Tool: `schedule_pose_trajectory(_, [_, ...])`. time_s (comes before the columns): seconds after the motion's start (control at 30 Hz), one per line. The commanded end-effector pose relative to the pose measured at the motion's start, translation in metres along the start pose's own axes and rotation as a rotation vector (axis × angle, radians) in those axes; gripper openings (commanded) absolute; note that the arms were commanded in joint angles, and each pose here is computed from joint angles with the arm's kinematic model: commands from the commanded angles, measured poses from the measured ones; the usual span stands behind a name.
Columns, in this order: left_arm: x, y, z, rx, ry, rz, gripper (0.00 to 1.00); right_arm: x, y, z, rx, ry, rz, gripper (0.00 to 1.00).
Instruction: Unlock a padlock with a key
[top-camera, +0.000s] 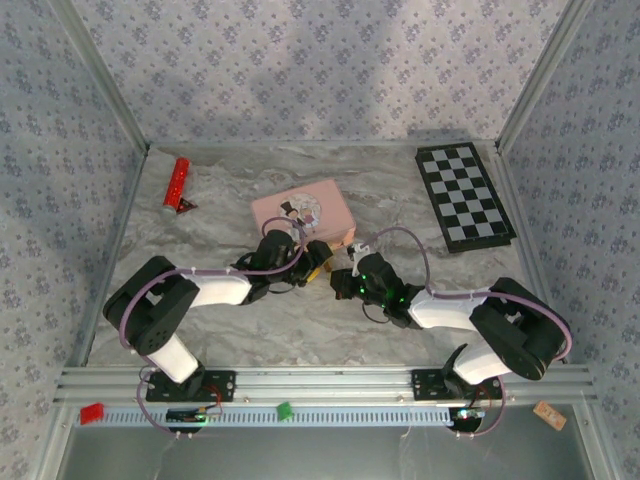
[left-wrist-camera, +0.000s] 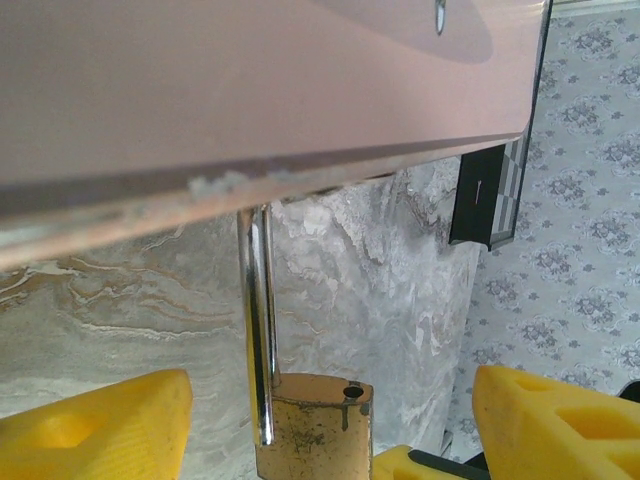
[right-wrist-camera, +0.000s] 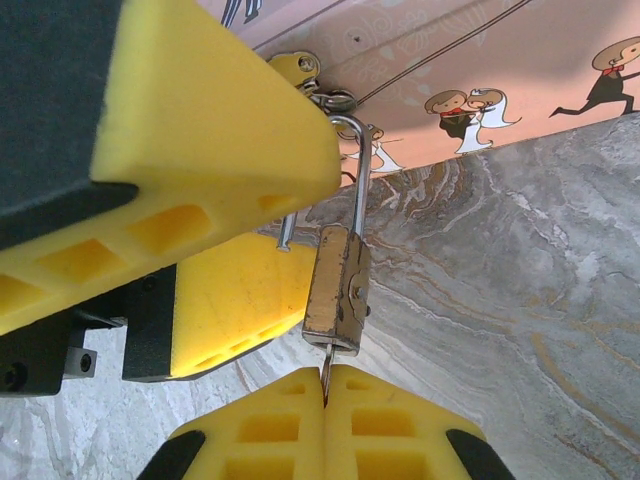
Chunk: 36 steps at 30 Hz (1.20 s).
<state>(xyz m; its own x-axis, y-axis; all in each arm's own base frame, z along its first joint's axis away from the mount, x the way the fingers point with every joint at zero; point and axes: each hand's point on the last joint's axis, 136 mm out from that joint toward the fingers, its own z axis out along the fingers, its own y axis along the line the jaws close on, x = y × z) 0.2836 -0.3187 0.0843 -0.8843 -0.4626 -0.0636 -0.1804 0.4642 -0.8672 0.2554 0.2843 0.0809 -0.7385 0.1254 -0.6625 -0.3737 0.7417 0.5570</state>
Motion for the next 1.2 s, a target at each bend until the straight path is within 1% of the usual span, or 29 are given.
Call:
schedule_pose_trajectory(0.0, [0.006,0.028,-0.001,-0.096,0.017,-0.057,0.72,0.004,-0.006,-0.001,0.029,0.002,0.037,0.00])
schedule_pose_trajectory(0.13, [0.000,0.031,-0.004,-0.085,-0.007,-0.057,0.70,0.008,-0.011,-0.002,0.036,0.006,0.079,0.00])
schedule_pose_trajectory(0.27, [-0.003,0.032,-0.010,-0.102,-0.027,-0.011,0.74,0.013,-0.020,-0.003,0.050,0.020,0.132,0.00])
schedule_pose_trajectory(0.4, [-0.006,0.035,-0.020,-0.126,-0.046,0.019,0.75,0.018,-0.031,-0.004,0.066,0.037,0.193,0.00])
schedule_pose_trajectory(0.57, [-0.003,0.034,-0.039,-0.170,-0.039,0.124,0.75,0.029,-0.040,0.002,0.060,0.090,0.277,0.00])
schedule_pose_trajectory(0.67, [-0.001,0.037,-0.054,-0.210,-0.041,0.206,0.76,0.033,-0.041,0.004,0.053,0.104,0.292,0.00])
schedule_pose_trajectory(0.77, [-0.007,0.035,-0.071,-0.240,-0.066,0.303,0.78,0.034,-0.040,0.006,0.043,0.121,0.291,0.00])
schedule_pose_trajectory(0.9, [-0.029,0.027,-0.094,-0.265,-0.121,0.410,0.80,0.038,-0.038,0.008,0.040,0.160,0.277,0.07])
schedule_pose_trajectory(1.0, [-0.042,0.017,-0.106,-0.261,-0.156,0.476,0.82,0.042,-0.038,0.010,0.037,0.198,0.278,0.18])
schedule_pose_trajectory(1.1, [-0.051,0.014,-0.118,-0.346,-0.162,0.563,0.83,0.043,-0.037,0.009,0.015,0.222,0.271,0.22])
schedule_pose_trajectory(1.17, [-0.061,0.014,-0.131,-0.417,-0.200,0.622,0.85,0.042,-0.039,0.007,0.017,0.221,0.245,0.25])
